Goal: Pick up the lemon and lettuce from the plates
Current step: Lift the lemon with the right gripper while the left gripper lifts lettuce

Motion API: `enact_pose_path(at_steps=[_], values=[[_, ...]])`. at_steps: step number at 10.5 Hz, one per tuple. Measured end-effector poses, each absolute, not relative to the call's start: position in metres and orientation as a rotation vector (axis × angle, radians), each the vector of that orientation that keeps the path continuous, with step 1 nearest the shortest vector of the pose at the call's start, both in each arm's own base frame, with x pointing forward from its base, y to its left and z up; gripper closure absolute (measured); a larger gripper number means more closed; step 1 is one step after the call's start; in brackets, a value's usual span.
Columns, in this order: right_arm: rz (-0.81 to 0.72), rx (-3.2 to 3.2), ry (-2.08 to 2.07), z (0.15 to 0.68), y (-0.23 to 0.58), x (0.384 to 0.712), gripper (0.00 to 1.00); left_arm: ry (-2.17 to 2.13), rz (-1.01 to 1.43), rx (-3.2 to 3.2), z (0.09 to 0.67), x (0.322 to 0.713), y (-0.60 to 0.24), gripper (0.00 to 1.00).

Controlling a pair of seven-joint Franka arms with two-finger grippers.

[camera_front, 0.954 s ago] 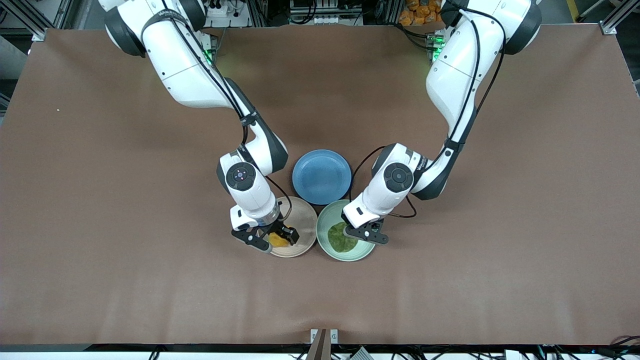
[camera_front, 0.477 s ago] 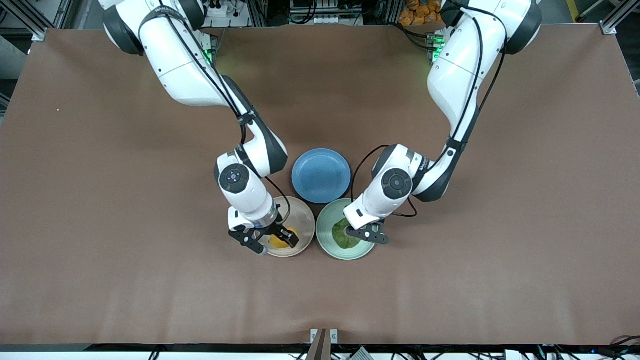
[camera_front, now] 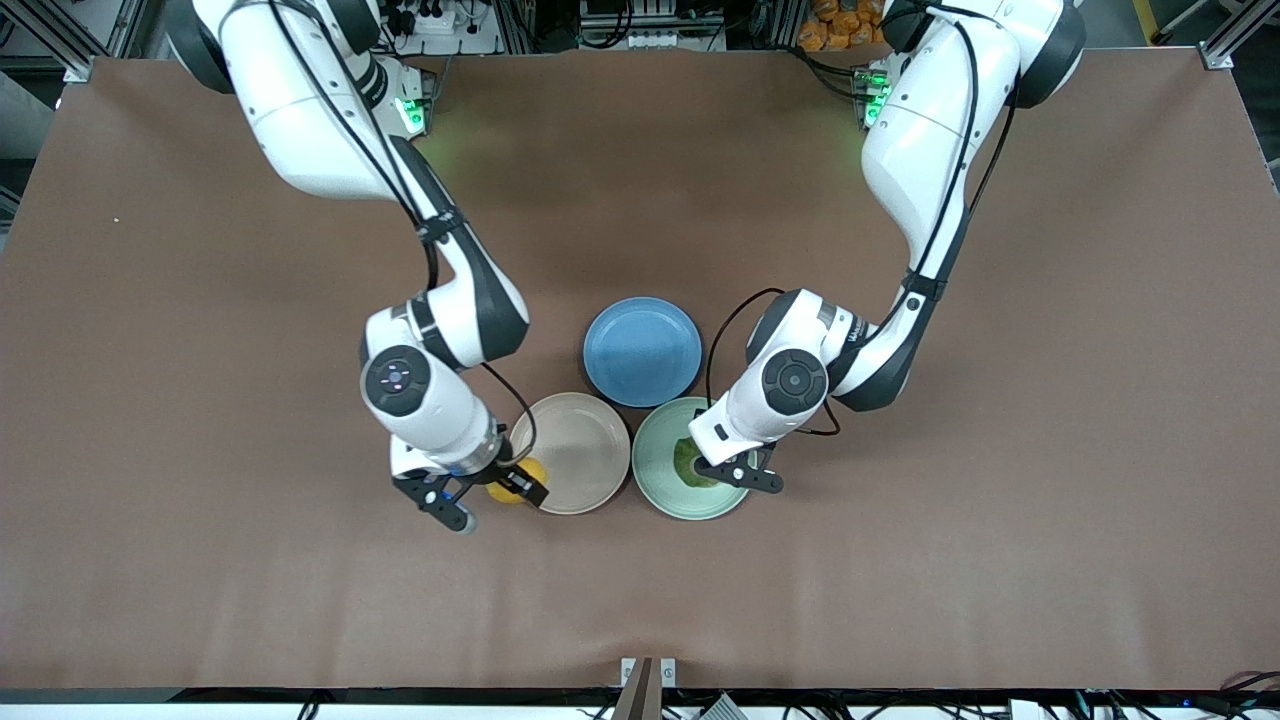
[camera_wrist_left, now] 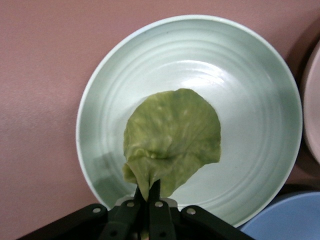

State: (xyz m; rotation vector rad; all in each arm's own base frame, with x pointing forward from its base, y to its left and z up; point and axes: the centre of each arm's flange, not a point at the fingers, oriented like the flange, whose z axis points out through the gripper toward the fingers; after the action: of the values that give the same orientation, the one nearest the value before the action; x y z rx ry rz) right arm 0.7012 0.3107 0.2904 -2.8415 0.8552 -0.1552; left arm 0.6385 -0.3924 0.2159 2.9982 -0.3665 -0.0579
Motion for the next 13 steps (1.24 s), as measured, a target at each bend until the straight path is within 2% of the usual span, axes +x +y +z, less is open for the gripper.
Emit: enact_pose_path(at_steps=[5,11,13], values=[[-0.016,-2.989,0.691,0.286,0.279,0.698,0.15,-0.399,-0.207,3.038,0.247,0.649,-0.365,0.96],[0.033,-3.114,0.492,0.282,0.213,0.682,0.15,-0.393,-0.284,3.057,0.3,0.661,-0.315,0.96],[-0.01,-3.133,0.411,0.276,0.175,0.67,0.15,-0.355,-0.271,3.07,0.333,0.67,-0.284,0.96]])
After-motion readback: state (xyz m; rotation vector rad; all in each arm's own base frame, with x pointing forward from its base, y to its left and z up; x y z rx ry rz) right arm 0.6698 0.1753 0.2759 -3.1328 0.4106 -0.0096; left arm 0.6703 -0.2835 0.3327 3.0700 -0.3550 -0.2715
